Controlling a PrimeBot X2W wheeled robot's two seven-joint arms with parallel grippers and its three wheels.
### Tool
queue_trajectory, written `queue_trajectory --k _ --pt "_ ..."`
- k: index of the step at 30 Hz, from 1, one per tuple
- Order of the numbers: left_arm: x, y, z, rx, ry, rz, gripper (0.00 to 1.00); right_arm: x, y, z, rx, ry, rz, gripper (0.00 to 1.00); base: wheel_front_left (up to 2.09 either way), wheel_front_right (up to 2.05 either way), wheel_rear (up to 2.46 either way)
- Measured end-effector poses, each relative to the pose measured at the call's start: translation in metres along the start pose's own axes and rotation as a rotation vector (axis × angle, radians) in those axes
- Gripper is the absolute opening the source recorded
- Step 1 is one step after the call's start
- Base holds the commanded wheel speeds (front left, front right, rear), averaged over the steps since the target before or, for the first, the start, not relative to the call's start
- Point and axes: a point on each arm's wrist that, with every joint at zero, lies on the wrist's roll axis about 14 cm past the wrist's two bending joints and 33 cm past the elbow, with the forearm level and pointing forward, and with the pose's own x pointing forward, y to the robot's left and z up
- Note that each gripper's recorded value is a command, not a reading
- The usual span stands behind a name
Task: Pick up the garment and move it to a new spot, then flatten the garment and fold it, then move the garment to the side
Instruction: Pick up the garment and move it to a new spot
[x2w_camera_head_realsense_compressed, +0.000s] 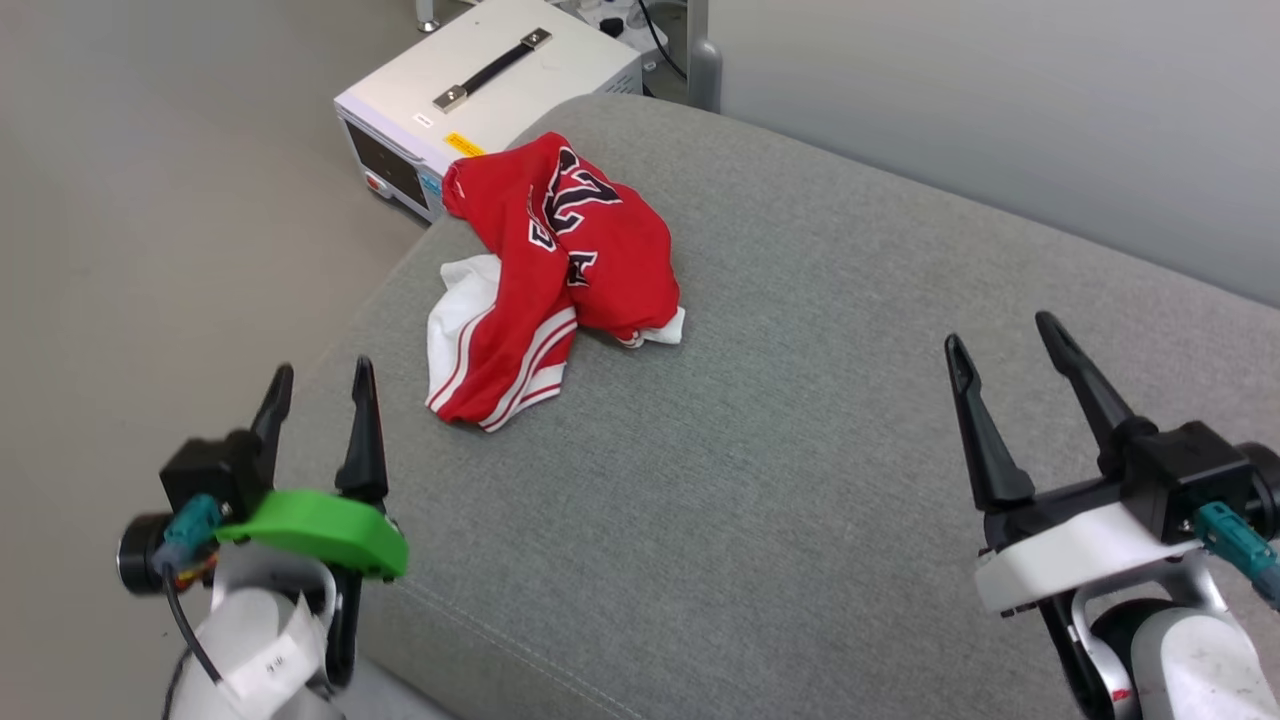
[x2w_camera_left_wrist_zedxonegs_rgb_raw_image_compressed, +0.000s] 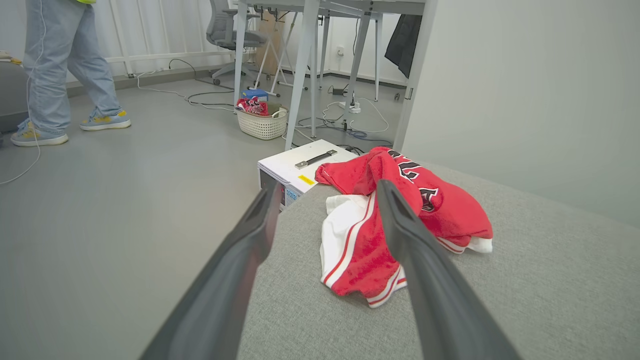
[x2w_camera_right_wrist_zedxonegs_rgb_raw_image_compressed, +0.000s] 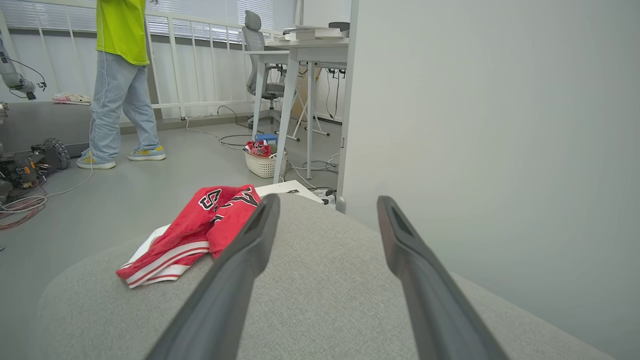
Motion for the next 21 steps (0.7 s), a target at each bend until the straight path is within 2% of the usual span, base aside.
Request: queue_trajectory --k 10,16,21 --pt "0.089 -0.035 0.023 0.021 0.054 -0.157 1.0 0.011 -0.037 0.002 -0.035 -0.011 -0.04 1.0 0.0 0.0 0.0" --pt "0.136 -0.051 -0.005 0.043 0.272 -0.227 1.0 0.015 -0.065 -0.007 -0.048 -0.002 -0.073 1.0 0.0 0.0 0.0" --pt "0.148 -0.053 -0.064 0.056 0.556 -0.222 1.0 0.016 -0.085 -0.025 -0.038 0.026 -0.102 1.0 0.0 0.0 0.0"
